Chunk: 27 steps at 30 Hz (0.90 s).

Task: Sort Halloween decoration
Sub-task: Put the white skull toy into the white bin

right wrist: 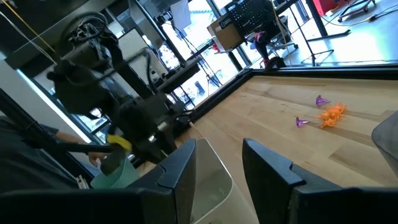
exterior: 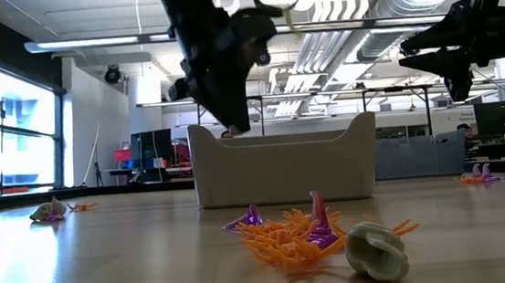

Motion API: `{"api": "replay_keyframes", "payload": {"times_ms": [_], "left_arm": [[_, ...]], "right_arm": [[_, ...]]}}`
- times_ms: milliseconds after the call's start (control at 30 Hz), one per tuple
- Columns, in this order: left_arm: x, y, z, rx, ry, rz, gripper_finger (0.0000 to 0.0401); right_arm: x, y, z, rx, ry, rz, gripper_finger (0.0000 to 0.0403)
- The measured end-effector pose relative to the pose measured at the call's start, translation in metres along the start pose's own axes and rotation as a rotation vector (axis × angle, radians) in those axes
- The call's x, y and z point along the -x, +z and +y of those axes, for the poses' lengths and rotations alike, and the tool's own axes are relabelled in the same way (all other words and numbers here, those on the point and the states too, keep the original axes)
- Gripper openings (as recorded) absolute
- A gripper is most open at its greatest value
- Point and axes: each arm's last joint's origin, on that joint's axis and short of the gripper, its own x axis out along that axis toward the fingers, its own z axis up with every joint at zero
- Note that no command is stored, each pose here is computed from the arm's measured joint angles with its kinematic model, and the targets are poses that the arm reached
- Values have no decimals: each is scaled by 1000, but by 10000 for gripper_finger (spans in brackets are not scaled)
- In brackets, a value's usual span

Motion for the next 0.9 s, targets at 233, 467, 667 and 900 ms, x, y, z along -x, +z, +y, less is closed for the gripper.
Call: {"api": "replay_keyframes", "payload": {"times_ms": [233,467,667,900], "left_arm": [[-30,0,0,-27,-10,69,40],[-48,0,3,-30,16,99,40],[-49,0,4,-48,17,101,40],[-49,0,3,-47,16,100,43]], "right_arm": [[0,0,0,1,-2,4,126],[0,0,0,1,-3,5,126],[0,0,0,1,-3,5,126],[0,0,0,1,-3,5,126]]}}
